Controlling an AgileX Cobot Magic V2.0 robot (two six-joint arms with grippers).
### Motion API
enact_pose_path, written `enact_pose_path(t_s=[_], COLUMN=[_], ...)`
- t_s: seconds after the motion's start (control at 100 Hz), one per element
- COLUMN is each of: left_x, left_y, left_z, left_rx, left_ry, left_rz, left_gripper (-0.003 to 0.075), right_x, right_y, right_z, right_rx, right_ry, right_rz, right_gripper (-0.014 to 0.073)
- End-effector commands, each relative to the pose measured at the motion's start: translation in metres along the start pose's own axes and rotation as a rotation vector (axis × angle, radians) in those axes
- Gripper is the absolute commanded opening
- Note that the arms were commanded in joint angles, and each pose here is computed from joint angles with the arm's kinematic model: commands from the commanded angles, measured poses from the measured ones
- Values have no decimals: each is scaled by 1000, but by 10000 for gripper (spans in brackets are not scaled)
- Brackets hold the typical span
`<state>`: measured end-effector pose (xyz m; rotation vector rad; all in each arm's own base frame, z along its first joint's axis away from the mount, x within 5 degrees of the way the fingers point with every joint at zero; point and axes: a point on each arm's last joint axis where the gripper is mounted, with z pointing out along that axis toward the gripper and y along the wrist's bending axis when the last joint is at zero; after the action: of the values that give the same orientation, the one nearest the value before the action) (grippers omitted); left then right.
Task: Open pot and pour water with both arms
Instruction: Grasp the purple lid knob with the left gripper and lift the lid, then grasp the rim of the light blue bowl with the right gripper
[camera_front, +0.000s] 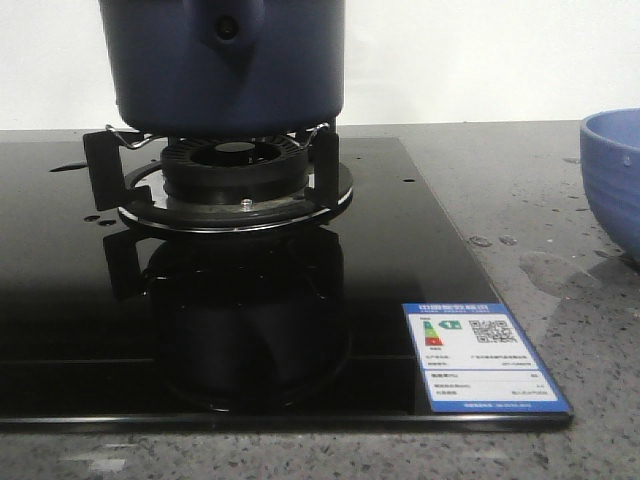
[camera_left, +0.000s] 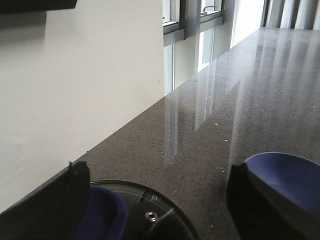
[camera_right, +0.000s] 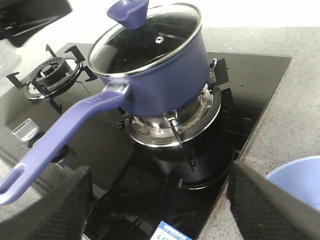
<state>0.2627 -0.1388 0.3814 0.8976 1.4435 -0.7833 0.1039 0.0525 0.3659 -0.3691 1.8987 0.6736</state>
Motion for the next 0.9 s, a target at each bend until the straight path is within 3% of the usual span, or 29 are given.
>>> enact_pose_path(t_s=[0.0, 0.11, 0.52, 0.74, 0.83, 0.89], left_x=[-18, -10, 21, 26, 25, 24], left_y=[5, 15, 36, 40, 39, 38], left_z=[-2, 3, 21, 27, 29, 29], left_rx=[-45, -99, -107, -86, -62, -55], left_ry=[-74, -43, 25, -16, -41, -51], left_rz=[-13, -20, -40, -103, -126, -131], left_gripper=[586, 619, 618, 618, 606, 558], right_x=[-13, -13, -13, -13, -13, -13], right_y=[2, 2, 2, 1, 1, 1], right_z=[-3, -3, -3, -3, -3, -3], right_rx=[3, 3, 6, 9, 11, 11], right_ry=[-66, -64, -61, -64, -67, -67], right_rz=[-6, -7, -10, -10, -10, -10], right_gripper=[511, 511, 511, 511, 511, 511])
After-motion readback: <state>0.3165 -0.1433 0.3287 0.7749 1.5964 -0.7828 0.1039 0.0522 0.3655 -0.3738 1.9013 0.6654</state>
